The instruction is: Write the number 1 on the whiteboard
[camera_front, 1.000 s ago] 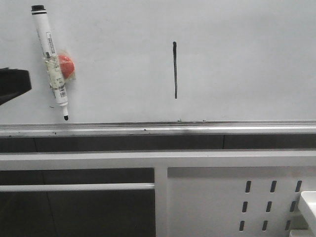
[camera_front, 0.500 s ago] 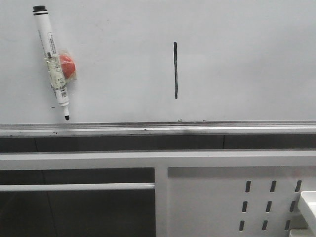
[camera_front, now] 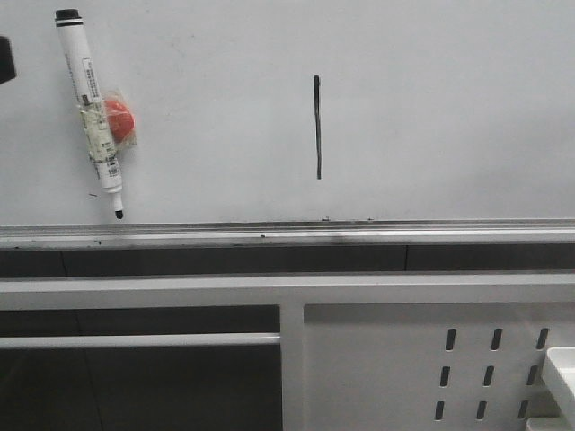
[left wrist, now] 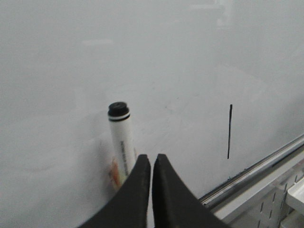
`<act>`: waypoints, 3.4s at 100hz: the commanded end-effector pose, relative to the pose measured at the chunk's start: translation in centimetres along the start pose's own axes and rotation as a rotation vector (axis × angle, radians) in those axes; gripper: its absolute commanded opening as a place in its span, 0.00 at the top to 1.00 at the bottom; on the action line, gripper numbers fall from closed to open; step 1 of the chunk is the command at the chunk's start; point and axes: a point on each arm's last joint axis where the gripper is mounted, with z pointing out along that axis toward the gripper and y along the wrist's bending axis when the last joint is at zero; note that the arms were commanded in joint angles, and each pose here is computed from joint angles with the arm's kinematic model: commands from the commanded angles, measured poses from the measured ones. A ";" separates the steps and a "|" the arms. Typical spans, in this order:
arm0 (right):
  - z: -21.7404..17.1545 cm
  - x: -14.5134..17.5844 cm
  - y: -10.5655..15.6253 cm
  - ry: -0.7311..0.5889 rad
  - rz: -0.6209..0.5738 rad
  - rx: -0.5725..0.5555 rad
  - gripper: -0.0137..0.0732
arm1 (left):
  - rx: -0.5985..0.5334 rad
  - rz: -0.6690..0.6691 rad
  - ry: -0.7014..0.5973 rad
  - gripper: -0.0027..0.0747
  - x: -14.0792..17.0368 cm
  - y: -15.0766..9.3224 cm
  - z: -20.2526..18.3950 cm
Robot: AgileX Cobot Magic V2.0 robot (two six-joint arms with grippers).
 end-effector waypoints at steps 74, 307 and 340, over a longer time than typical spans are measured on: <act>0.0 -1.4 -0.3 -0.083 0.002 0.033 0.91 | -0.069 -0.043 -0.205 0.99 -8.6 0.1 -13.7; 0.0 -1.4 -0.3 -0.083 0.002 0.033 0.91 | -0.556 -0.003 0.263 0.99 6.0 2.2 -12.3; 0.0 -1.4 -0.3 -0.083 0.002 0.033 0.91 | -0.556 -0.003 0.263 0.99 6.0 2.2 -12.3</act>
